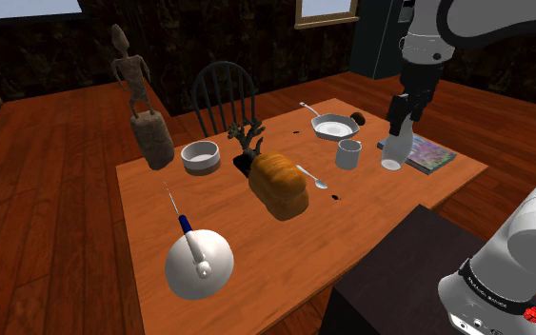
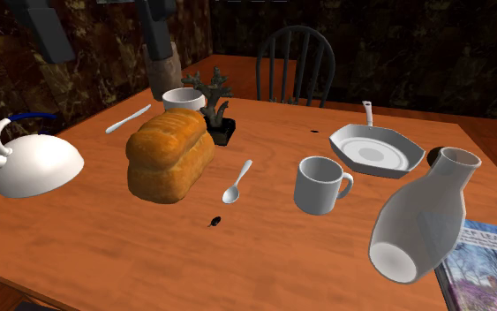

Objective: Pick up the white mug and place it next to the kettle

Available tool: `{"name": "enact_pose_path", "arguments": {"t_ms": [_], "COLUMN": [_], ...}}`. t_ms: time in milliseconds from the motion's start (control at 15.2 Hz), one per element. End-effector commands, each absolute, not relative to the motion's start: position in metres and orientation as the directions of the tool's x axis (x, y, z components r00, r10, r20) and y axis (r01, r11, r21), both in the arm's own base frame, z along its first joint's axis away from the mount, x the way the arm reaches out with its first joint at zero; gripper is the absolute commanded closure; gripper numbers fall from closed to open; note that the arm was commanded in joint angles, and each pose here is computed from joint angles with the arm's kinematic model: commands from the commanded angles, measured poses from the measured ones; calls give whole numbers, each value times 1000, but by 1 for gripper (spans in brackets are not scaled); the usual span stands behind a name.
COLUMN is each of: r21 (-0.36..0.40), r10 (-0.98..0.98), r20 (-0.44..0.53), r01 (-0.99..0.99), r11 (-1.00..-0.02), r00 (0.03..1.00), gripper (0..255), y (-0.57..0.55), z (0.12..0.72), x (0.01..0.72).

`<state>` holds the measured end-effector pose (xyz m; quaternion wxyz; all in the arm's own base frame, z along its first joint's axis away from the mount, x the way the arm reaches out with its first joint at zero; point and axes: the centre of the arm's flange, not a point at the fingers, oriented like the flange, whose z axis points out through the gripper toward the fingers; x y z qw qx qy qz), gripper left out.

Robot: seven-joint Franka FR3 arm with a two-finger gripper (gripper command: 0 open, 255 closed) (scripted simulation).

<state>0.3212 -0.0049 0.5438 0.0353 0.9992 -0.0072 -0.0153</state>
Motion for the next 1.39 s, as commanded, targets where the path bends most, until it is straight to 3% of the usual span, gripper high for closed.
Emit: {"name": "enact_pose_path", "arguments": {"t_ms": [0, 1320], "r21": [71, 25], "r10": [-16, 106], "r20": [-30, 2], "r01": [-13, 106], "r11": [-997, -994], "r00": [999, 994], "gripper": [0, 0], "y": [-5, -136], "z": [544, 375], "x": [321, 476]}}
